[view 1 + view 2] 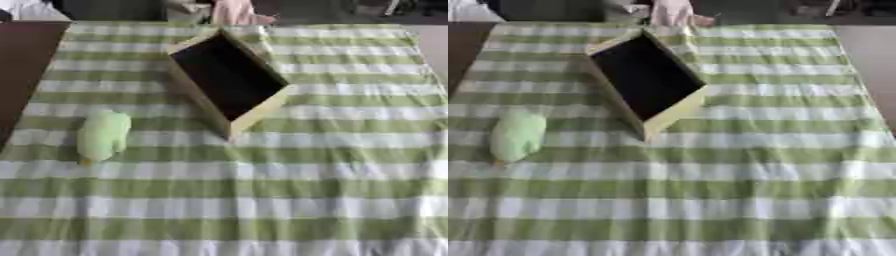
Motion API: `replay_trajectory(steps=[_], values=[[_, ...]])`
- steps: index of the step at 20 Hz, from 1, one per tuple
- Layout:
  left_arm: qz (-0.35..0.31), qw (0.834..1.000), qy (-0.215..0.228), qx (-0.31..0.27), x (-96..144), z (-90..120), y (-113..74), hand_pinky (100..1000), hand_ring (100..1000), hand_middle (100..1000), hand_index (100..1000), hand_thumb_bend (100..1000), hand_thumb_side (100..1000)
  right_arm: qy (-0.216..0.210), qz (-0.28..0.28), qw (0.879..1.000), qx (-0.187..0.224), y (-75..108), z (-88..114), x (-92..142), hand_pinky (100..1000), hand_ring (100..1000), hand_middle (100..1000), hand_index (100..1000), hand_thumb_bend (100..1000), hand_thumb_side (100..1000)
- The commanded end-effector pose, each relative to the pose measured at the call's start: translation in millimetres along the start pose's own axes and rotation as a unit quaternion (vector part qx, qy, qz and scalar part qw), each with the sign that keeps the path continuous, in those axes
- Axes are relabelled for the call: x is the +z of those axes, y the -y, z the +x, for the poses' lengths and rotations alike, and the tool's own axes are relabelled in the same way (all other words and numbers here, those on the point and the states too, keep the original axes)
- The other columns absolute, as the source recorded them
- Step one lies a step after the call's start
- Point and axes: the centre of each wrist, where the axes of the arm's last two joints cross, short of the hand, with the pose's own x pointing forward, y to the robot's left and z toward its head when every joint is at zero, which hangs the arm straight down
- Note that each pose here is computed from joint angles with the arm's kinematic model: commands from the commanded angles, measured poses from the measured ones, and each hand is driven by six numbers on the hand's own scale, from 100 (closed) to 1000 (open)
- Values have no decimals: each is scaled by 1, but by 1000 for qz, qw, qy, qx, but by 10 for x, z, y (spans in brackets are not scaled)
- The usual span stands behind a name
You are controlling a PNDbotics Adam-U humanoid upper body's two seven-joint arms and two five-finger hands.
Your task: Pick up objects on the table and place them in the box.
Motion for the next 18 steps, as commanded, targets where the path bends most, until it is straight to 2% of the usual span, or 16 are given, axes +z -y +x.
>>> replay_trajectory(steps=[1, 3, 7, 13, 18], values=[[-11, 1000, 22, -11, -97, 88, -40, 567, 705, 696, 809, 121, 890, 20, 3, 1000, 11, 37, 76, -67, 652, 608, 576, 794, 100, 1000], [-24, 999, 30, -25, -150, 114, -53, 567, 705, 697, 811, 101, 884, 20, 4, 1000, 12, 41, 73, -67, 652, 608, 576, 794, 100, 1000], [-94, 990, 41, -96, -321, 165, -120, 567, 705, 699, 820, 100, 876, 19, 7, 1000, 17, 51, 63, -66, 652, 608, 576, 794, 100, 1000], [-208, 955, 34, -211, -535, 40, -372, 579, 715, 707, 828, 100, 871, 18, 12, 1000, 22, 63, 54, -65, 651, 607, 576, 794, 100, 1000], [-259, 925, 11, -278, -554, -64, -596, 588, 724, 715, 834, 100, 883, 18, 15, 999, 25, 67, 50, -68, 652, 607, 576, 794, 100, 1000]])
